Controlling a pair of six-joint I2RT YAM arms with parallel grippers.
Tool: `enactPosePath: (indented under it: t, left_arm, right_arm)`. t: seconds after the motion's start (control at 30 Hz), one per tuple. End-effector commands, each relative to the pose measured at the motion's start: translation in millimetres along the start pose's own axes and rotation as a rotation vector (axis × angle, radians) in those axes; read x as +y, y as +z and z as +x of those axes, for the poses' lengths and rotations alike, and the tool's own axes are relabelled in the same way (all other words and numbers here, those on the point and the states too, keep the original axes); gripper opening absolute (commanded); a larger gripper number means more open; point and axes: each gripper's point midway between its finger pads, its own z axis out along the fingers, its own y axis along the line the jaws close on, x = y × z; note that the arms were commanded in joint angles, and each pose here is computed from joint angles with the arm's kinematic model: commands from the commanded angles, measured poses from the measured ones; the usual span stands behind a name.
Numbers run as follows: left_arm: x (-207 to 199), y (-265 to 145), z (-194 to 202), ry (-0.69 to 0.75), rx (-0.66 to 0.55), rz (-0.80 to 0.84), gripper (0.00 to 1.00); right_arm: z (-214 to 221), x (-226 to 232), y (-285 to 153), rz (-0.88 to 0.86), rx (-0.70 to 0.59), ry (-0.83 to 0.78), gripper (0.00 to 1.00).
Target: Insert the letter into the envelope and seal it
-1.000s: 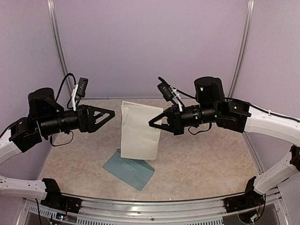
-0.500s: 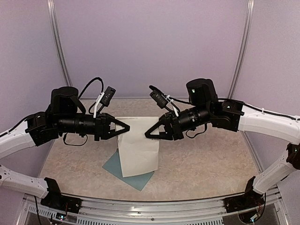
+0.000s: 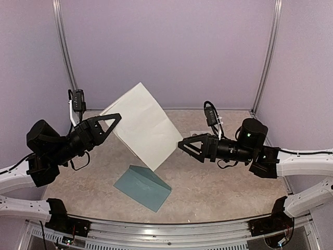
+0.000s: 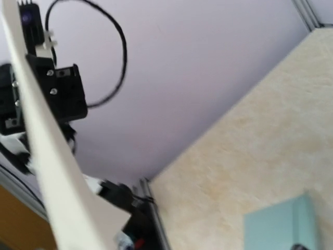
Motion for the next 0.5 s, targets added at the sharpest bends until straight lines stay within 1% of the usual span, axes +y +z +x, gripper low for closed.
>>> enactPosePath:
  t: [0.0, 0.13, 0.47]
  left_arm:
    - [-25, -10, -49, -0.007, -0.229, 0.079, 0.00]
    - [-29, -7, -47, -0.019, -0.221, 0.104, 0.00]
    - [-37, -12, -38, -0.078, -0.236, 0.178, 0.00]
  right_arm:
    - [-28, 49, 8, -0.182, -0.155, 0.010, 1.00]
    - [-27, 77, 21, -0.305, -0.157, -0.011, 1.00]
    - [-34, 94, 57, -0.393, -0.147, -0.044, 0.99]
